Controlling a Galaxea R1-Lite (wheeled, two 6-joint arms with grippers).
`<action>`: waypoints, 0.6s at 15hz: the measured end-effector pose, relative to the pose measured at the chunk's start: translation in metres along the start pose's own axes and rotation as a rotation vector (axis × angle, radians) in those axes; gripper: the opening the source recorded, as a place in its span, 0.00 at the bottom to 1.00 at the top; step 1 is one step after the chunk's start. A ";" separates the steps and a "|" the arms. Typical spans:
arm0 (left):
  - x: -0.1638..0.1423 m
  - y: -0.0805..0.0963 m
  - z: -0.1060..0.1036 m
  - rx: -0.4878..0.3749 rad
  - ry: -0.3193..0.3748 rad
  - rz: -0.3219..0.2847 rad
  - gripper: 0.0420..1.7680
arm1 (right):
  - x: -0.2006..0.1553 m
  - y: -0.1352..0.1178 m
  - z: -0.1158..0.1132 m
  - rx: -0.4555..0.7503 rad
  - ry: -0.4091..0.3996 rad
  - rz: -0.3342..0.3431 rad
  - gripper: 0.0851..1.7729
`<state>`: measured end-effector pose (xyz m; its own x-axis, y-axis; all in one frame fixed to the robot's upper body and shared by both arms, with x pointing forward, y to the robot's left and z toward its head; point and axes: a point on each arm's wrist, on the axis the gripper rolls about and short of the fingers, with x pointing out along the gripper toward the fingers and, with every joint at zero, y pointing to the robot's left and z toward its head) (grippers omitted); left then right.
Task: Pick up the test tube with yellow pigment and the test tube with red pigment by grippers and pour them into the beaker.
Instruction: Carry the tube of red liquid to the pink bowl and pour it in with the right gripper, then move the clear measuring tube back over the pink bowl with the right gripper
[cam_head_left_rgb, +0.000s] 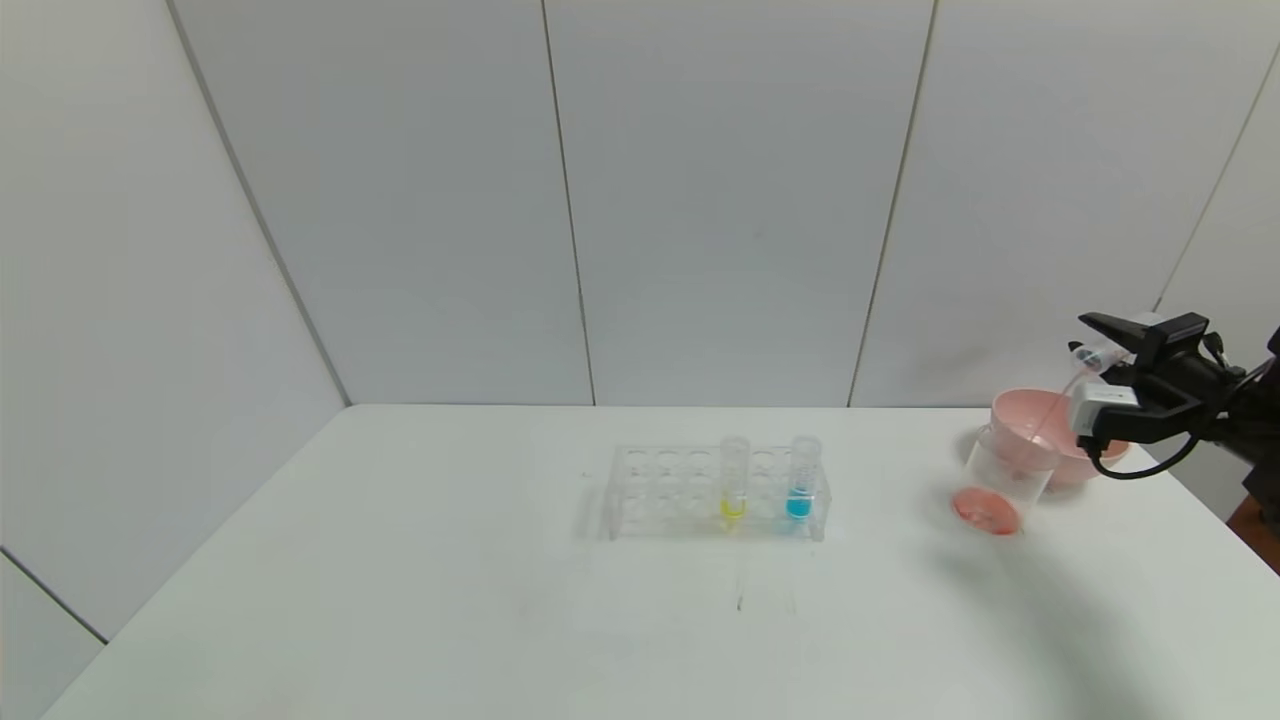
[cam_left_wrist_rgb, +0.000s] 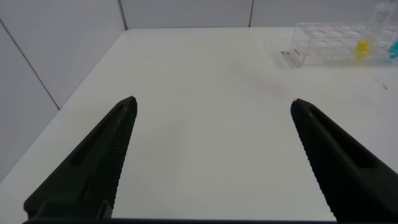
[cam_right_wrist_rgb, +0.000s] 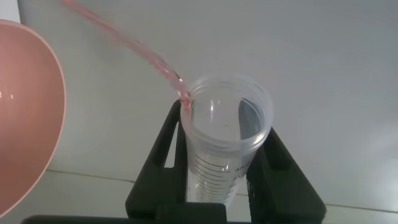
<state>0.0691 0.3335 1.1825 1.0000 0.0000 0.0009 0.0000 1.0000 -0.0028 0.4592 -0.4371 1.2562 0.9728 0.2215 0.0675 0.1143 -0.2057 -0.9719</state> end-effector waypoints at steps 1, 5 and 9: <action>0.000 0.000 0.000 0.000 0.000 0.000 1.00 | 0.001 -0.001 0.002 -0.003 0.005 -0.002 0.30; 0.000 0.000 0.000 0.000 0.000 0.000 1.00 | 0.005 -0.002 0.007 0.028 0.019 0.005 0.30; 0.000 0.000 0.000 0.000 0.000 0.000 1.00 | 0.022 -0.019 0.008 0.361 0.124 0.012 0.30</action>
<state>0.0691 0.3335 1.1825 1.0000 0.0000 0.0009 0.0000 1.0000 -0.0023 0.4769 -0.4206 1.2741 0.9932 0.0994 0.0605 0.0455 0.1467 -0.9881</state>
